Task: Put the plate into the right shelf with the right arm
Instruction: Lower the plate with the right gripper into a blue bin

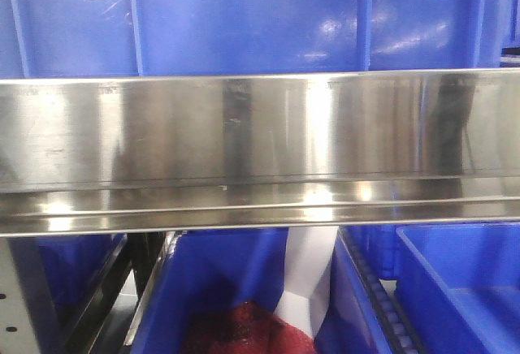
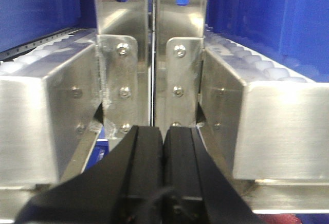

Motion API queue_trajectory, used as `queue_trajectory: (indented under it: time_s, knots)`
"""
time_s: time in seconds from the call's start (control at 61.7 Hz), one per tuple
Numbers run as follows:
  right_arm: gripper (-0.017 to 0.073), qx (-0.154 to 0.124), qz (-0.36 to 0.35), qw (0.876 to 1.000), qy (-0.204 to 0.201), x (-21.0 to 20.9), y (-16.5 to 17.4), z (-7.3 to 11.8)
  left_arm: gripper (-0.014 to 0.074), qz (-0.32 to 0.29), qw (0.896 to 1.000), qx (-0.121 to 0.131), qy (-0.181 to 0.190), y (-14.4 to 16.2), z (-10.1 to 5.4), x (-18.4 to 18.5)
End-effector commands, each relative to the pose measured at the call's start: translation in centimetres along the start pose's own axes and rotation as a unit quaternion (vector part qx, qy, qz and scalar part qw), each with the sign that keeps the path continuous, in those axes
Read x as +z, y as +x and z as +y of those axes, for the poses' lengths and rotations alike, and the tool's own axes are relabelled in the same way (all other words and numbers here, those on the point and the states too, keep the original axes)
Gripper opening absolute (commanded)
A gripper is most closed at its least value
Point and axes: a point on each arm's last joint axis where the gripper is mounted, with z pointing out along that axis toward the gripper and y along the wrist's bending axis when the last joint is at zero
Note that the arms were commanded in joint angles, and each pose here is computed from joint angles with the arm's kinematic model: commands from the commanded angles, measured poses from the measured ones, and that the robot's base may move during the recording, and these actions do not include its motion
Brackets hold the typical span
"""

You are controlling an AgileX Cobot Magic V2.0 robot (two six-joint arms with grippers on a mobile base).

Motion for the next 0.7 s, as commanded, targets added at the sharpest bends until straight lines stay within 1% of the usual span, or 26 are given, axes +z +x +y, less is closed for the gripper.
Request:
queue_trajectory:
  time_s: [0.0,0.065,0.13,0.178,0.275,0.356,0.373,0.47,0.535,0.68]
  knots:
    - [0.0055,0.029,-0.087,0.996,0.005,0.7,-4.6,0.2,-0.0047,-0.042,0.999,-0.005,-0.002,-0.5,0.0,0.0]
    - [0.0055,0.029,-0.095,0.995,0.002,1.7,-6.5,0.5,-0.0047,-0.042,0.999,-0.005,-0.002,-0.5,0.0,0.0]
    - [0.0055,0.029,-0.088,0.996,-0.001,3.3,-8.2,0.8,-0.0047,-0.042,0.999,-0.005,-0.002,-0.5,0.0,0.0]
    - [0.0055,0.029,-0.074,0.997,-0.004,4.7,-8.9,1.0,-0.0047,-0.042,0.999,-0.005,-0.002,-0.5,0.0,0.0]
    - [0.0055,0.028,-0.031,0.999,-0.006,8.8,-9.8,1.3,-0.0047,-0.042,0.999,-0.005,-0.002,-0.5,0.0,0.0]
    - [0.0055,0.028,0.003,1.0,-0.006,12.4,-9.7,1.4,-0.0047,-0.042,0.999,-0.005,-0.002,-0.5,0.0,0.0]
    - [0.0055,0.028,0.017,0.999,-0.006,13.4,-9.2,1.4,-0.0047,-0.042,0.999,-0.005,-0.002,-0.5,0.0,0.0]
    - [0.0055,0.028,0.032,0.999,-0.002,17.3,-8.9,1.4,-0.0047,-0.042,0.999,-0.005,-0.002,-0.5,0.0,0.0]
    - [0.0056,0.027,0.05,0.998,0.0,20.5,-8.0,1.4,-0.0047,-0.042,0.999,-0.005,-0.002,-0.5,0.0,0.0]
    - [0.0059,0.027,0.084,0.996,0.002,25.8,-5.9,1.3,-0.0047,-0.042,0.999,-0.005,-0.002,-0.5,0.0,0.0]
